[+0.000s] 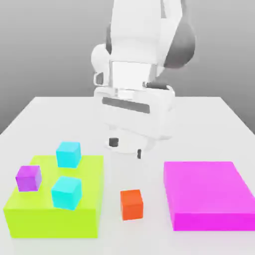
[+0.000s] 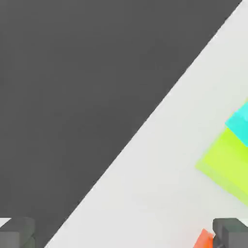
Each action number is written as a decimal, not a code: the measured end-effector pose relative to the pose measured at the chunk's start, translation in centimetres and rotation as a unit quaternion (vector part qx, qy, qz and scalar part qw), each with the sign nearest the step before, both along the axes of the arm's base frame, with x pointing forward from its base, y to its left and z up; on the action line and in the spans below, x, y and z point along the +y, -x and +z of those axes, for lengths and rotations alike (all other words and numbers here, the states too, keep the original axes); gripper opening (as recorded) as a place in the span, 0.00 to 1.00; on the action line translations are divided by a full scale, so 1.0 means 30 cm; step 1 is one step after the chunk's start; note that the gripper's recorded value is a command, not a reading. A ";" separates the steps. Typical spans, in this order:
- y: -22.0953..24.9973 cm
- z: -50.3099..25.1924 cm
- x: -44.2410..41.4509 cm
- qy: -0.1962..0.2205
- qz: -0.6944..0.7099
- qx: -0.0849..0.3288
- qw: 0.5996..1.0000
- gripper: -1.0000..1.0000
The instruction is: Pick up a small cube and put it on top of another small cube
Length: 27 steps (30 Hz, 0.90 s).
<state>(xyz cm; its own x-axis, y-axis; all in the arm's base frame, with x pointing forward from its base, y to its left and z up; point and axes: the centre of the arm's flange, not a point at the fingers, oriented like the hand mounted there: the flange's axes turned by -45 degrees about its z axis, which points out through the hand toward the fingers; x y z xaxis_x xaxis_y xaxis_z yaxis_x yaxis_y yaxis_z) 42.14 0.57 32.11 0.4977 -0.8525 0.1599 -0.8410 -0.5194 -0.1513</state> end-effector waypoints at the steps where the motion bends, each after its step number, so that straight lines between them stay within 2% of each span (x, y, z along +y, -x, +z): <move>1: 0.016 -0.050 0.000 -0.007 -0.021 0.011 1.000 0.50; 9: 0.189 -0.393 0.016 -0.048 -0.181 0.092 0.978 0.50; 17: 0.201 -0.600 0.019 -0.052 -0.194 0.098 0.975 0.50; 18: 0.204 -0.619 0.018 -0.051 -0.194 0.098 0.975 0.00; 27: 0.197 -0.578 0.019 -0.052 -0.195 0.096 0.975 0.00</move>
<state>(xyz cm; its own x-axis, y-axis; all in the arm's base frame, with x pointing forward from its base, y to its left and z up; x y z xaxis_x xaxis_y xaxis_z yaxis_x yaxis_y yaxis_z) 36.22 1.16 14.79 0.1457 -0.9893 -0.0023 -0.9893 -0.1457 -0.0061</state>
